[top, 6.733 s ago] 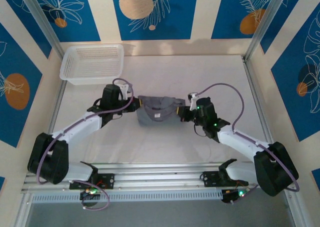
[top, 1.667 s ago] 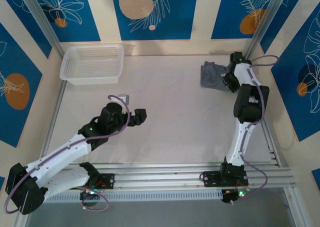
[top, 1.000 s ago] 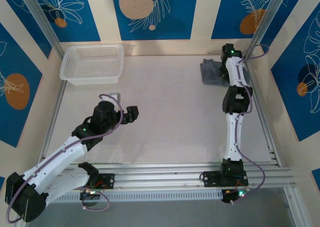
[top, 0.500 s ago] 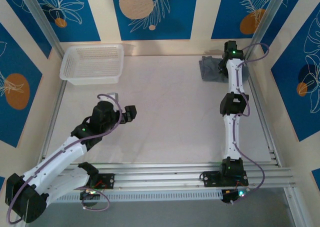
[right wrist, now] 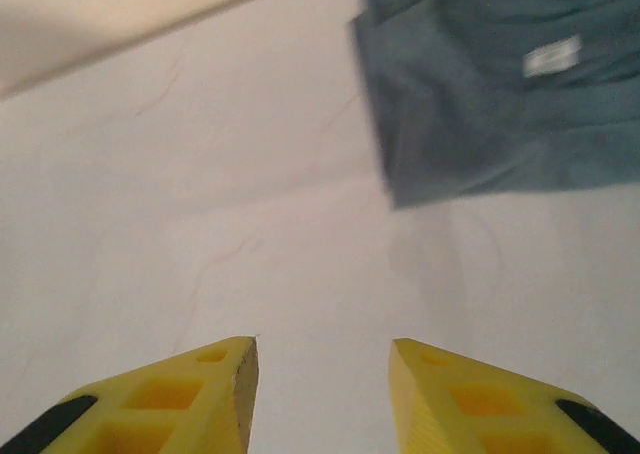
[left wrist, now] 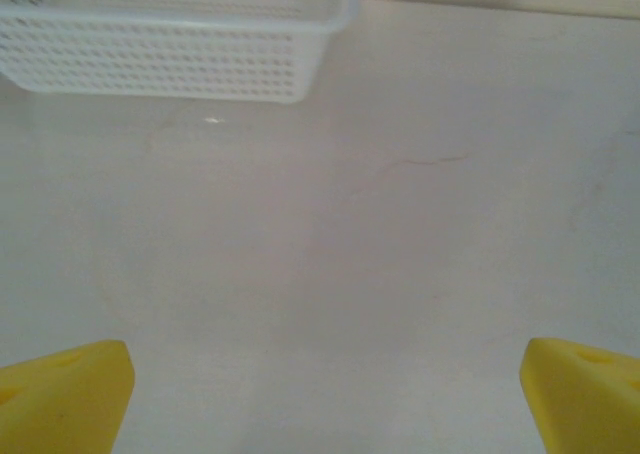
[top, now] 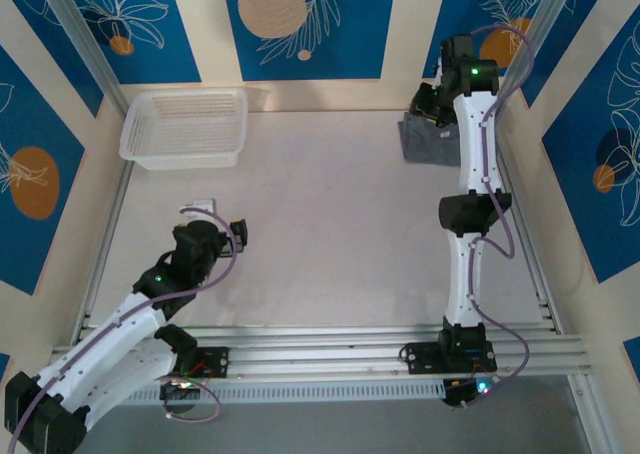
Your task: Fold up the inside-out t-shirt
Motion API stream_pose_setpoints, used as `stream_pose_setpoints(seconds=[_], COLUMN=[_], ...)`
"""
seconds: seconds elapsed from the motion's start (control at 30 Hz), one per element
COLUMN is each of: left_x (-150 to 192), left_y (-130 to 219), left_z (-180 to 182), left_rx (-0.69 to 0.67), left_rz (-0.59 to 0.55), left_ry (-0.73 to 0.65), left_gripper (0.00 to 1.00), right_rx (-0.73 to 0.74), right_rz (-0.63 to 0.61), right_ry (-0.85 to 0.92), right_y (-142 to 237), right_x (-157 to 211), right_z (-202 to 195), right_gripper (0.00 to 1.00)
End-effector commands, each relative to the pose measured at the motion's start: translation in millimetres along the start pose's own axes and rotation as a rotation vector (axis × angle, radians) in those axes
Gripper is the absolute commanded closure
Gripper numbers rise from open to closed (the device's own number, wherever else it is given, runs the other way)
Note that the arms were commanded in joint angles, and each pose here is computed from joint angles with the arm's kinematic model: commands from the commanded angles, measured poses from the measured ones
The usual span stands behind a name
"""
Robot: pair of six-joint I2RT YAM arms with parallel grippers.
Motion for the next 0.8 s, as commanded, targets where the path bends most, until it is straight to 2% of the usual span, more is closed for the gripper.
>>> stream_pose_setpoints(seconds=[0.0,0.13,0.23,0.33,0.5,0.57,0.67,0.73,0.77], left_x=[-4.0,-2.7,2.3,11.7,22.9,22.6,23.9,24.0,25.6], left_y=[15.2,26.3,29.5,26.3,8.1,0.9,-12.9,-23.2,-29.9], left_z=[34.6,42.9,50.5,59.2,55.3,57.8,58.9,59.6,61.7], left_rx=[-0.167,-0.179,-0.216,-0.286,-0.287,-0.305,-0.303,-0.294,-0.294], left_rz=[-0.061,-0.158,-0.214,-0.230,-0.213,-0.204,-0.205,-0.219,-0.210], left_ry=[-0.077,-0.078,-0.060,-0.074,-0.148,-0.150,-0.159,-0.157,-0.156], left_gripper=[0.01,0.01,0.01,0.01,0.01,0.01,0.01,0.01,0.01], right_rx=[-0.030,0.001,-0.070,-0.127,-0.147,-0.175,-0.226,-0.210,-0.192], right_rz=[0.150,0.128,0.003,-0.151,-0.425,-0.566,-0.794,-0.853,-0.812], right_ry=[0.121,0.236,0.263,0.208,0.156,0.192,0.269,0.259,0.252], right_y=[17.4,39.1,52.3,57.3,34.6,17.9,-0.3,-11.9,-22.5], right_x=[38.2,77.4,104.3,124.5,147.0,157.6,174.3,177.9,178.1], right_z=[-7.8,-12.2,-14.6,-33.0,-77.1,-93.0,-112.8,-128.3,-133.6], right_gripper=[0.56,0.48,0.35,0.27,0.14,0.06,0.00,0.00,0.01])
Point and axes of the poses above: each hand's point on the last joint's axis, 136 mm out from that joint toward the fingers, its own y axis back along the fingers, its own z axis along the line the jaws close on, x = y × z, the point moved 2 cm from there along y, back along the fingers, and after that the axes turned 13 degrees about -y, right-handed, at the moved point
